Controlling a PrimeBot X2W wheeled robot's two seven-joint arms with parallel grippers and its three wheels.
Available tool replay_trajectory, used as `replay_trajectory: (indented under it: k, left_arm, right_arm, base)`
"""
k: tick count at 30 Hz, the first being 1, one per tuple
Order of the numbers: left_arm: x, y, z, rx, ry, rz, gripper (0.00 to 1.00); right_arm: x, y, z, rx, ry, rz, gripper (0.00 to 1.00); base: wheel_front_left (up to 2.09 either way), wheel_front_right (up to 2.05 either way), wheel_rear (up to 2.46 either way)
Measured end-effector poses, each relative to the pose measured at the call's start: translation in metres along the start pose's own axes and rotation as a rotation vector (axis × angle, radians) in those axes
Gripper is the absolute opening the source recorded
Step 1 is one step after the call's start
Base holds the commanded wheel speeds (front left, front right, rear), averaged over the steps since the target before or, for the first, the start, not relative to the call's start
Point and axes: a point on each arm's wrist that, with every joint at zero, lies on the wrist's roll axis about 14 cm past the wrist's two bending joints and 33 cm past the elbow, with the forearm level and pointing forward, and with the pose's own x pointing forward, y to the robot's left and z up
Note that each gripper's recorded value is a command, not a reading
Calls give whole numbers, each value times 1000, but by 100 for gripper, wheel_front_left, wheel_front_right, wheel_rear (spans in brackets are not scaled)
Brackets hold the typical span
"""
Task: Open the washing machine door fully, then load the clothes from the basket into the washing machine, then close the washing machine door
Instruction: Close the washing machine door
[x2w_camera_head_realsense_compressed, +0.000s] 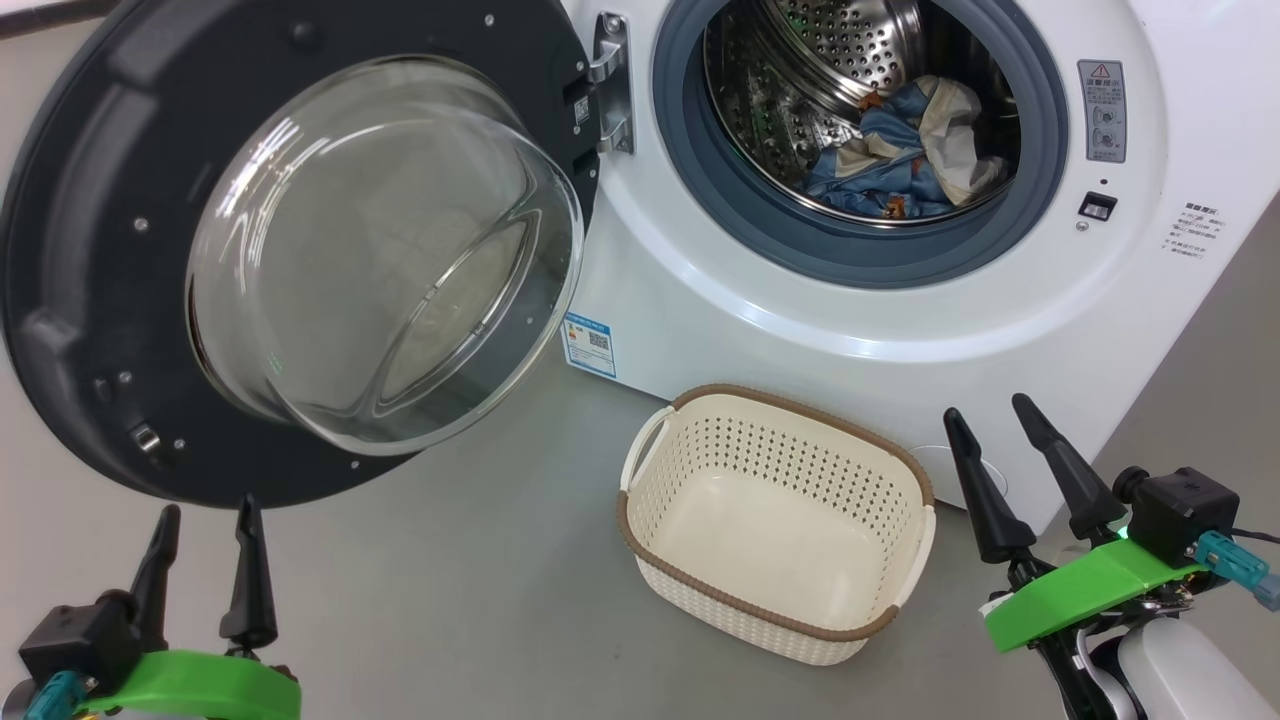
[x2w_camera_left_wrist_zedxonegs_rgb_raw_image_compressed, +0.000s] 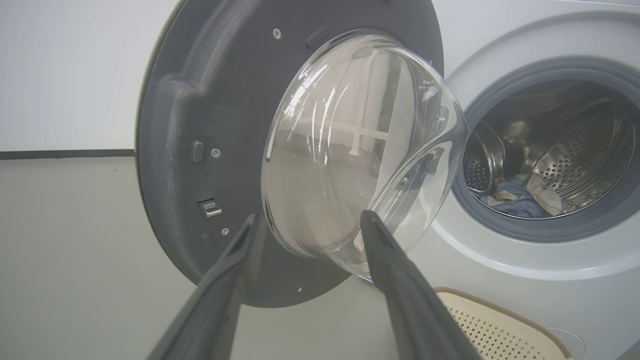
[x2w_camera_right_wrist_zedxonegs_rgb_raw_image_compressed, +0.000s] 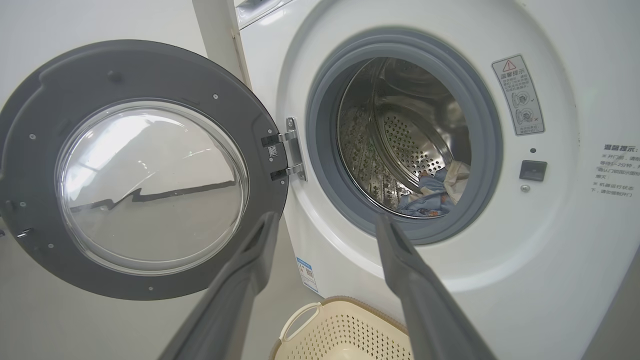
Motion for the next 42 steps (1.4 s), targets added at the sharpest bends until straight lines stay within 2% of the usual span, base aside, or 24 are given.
replay_trajectory:
  k: [16, 17, 19, 27, 30, 33, 38, 42]
  left_arm:
    - [0, 1, 3, -8, -11, -1, 100]
    - [0, 1, 5, -8, -14, -2, 95]
    - [0, 1, 7, -7, -22, -6, 0]
    - [3, -1, 29, 1, -76, -33, 0]
    - [6, 0, 51, 6, -126, -48, 0]
    - [12, 1, 93, 12, -229, -70, 0]
    - [19, 4, 198, 5, -476, -103, 0]
    - [23, 7, 247, -87, -571, -139, 0]
  right_arm:
    - [-1, 2, 1, 3, 0, 2, 100]
    - [-1, 2, 2, 1, -2, 2, 100]
    - [-1, 2, 3, -1, -4, 2, 100]
    - [-2, 5, 7, -3, -13, 2, 100]
    - [-2, 5, 8, -6, -16, 2, 100]
    - [-2, 5, 9, -8, -18, 2, 100]
    - [-4, 2, 11, -17, -19, -3, 100]
    - [-8, -6, 10, -25, -12, -17, 100]
  base:
    - [0, 0, 0]
    - [0, 0, 0]
    - [0, 0, 0]
    - [0, 0, 0]
    - [0, 0, 0]
    - [0, 0, 0]
    - [0, 0, 0]
    - [0, 0, 0]
